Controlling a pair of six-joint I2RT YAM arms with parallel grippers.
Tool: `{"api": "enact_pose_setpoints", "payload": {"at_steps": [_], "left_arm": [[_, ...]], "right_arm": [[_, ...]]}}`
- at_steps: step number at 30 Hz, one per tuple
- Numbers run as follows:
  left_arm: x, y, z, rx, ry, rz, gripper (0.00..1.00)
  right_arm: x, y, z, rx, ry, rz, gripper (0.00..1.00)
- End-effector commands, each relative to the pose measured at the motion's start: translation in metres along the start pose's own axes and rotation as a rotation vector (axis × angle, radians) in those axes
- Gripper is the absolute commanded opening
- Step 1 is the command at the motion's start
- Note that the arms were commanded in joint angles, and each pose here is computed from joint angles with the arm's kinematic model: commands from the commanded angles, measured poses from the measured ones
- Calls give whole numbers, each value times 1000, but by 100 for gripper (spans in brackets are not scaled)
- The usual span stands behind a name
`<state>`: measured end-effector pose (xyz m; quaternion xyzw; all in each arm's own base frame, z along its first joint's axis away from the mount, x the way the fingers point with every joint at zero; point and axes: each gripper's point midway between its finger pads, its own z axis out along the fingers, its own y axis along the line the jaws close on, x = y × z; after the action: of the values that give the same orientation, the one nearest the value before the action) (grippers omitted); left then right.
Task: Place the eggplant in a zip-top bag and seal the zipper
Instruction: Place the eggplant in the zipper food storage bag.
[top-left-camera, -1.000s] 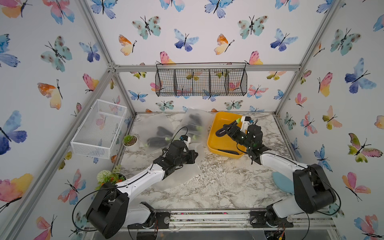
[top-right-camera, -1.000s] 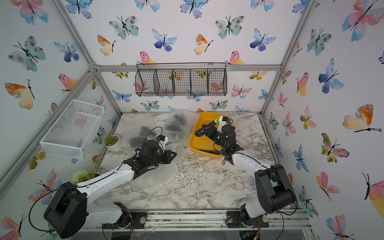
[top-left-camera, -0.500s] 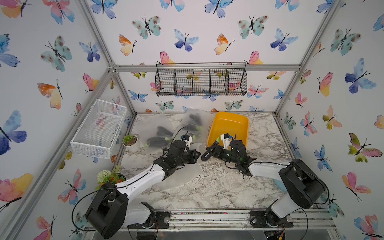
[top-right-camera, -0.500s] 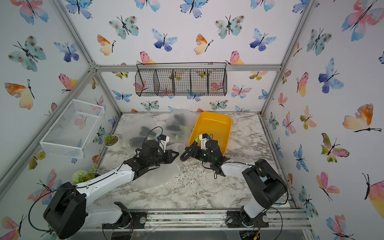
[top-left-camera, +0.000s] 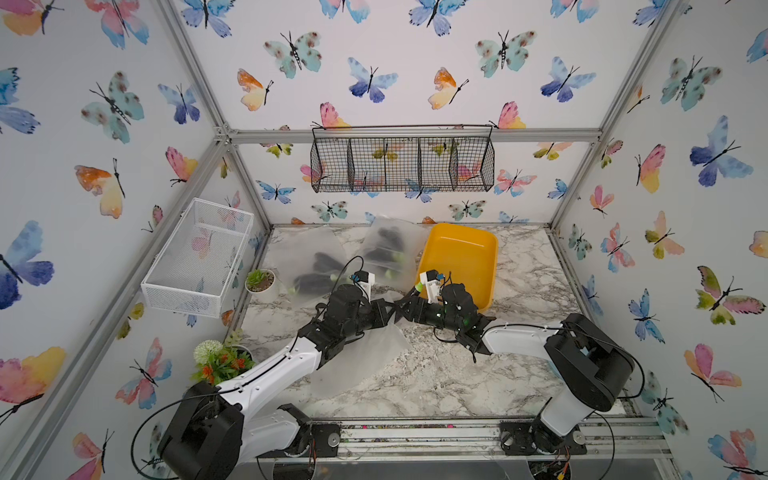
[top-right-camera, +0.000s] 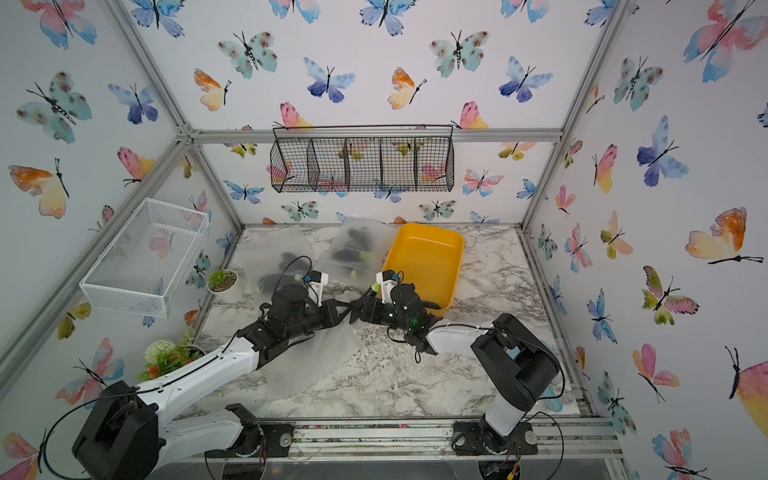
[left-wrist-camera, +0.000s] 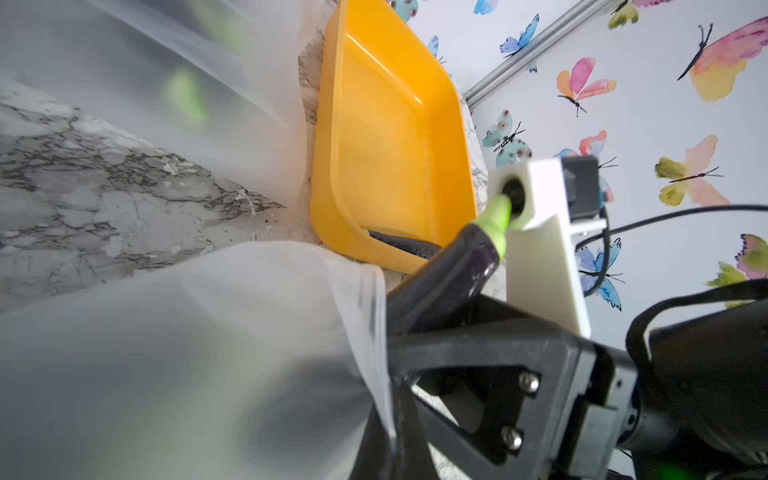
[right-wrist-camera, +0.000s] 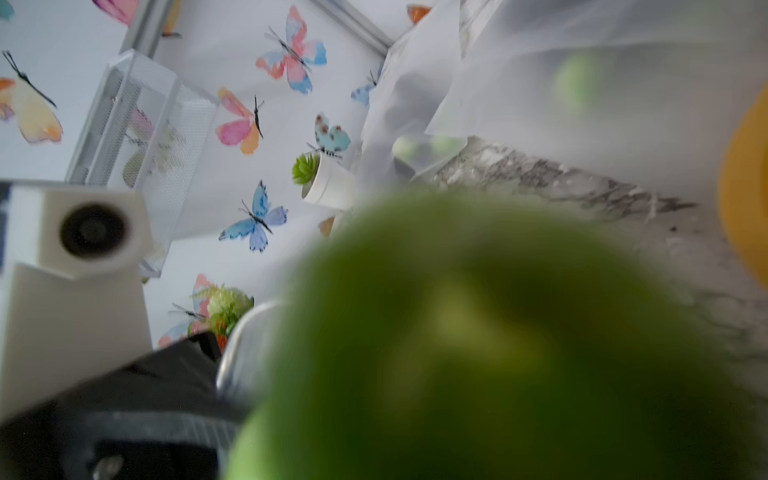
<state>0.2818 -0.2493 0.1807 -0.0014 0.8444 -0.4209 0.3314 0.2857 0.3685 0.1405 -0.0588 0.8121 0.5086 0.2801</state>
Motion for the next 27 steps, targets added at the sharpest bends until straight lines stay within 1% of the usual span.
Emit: {"api": "enact_pose_setpoints", "payload": {"at_steps": [1, 3, 5, 8, 10, 12, 15, 17, 19, 20, 22, 24, 26, 27], "left_arm": [[-11, -9, -5, 31, -40, 18, 0], [-9, -7, -4, 29, -33, 23, 0], [-7, -8, -3, 35, -20, 38, 0], [2, -9, 1, 41, 20, 58, 0], [6, -11, 2, 44, 32, 71, 0], [8, -10, 2, 43, 36, 69, 0], [5, -12, 0, 44, 22, 73, 0], [3, -12, -1, 40, 18, 76, 0], [2, -11, -2, 33, 10, 75, 0], [1, -11, -2, 33, 4, 81, 0], [0, -7, -2, 6, 6, 106, 0], [2, 7, 1, -74, 21, 140, 0], [6, 19, 3, -126, 38, 157, 0], [6, 22, 3, -134, 40, 160, 0]], "right_arm": [[-5, 1, -12, 54, -18, -88, 59], [-15, 4, -17, 84, -39, -127, 63], [-25, 6, -23, 122, -64, -174, 64], [-39, -1, -30, 158, -90, -187, 65], [-44, -6, -31, 159, -95, -186, 60], [-43, -7, -26, 144, -71, -189, 53], [-31, -9, -17, 116, -11, -166, 40], [-23, -7, -10, 73, 26, -143, 32], [-15, -3, -4, 22, 48, -107, 29], [-13, 0, -2, 0, 54, -100, 30], [-18, 1, -2, 13, 41, -101, 37], [-43, -9, -13, 84, -30, -123, 47], [-70, -25, -26, 138, -75, -123, 53], [-86, -40, -34, 185, -85, -118, 56]]}}
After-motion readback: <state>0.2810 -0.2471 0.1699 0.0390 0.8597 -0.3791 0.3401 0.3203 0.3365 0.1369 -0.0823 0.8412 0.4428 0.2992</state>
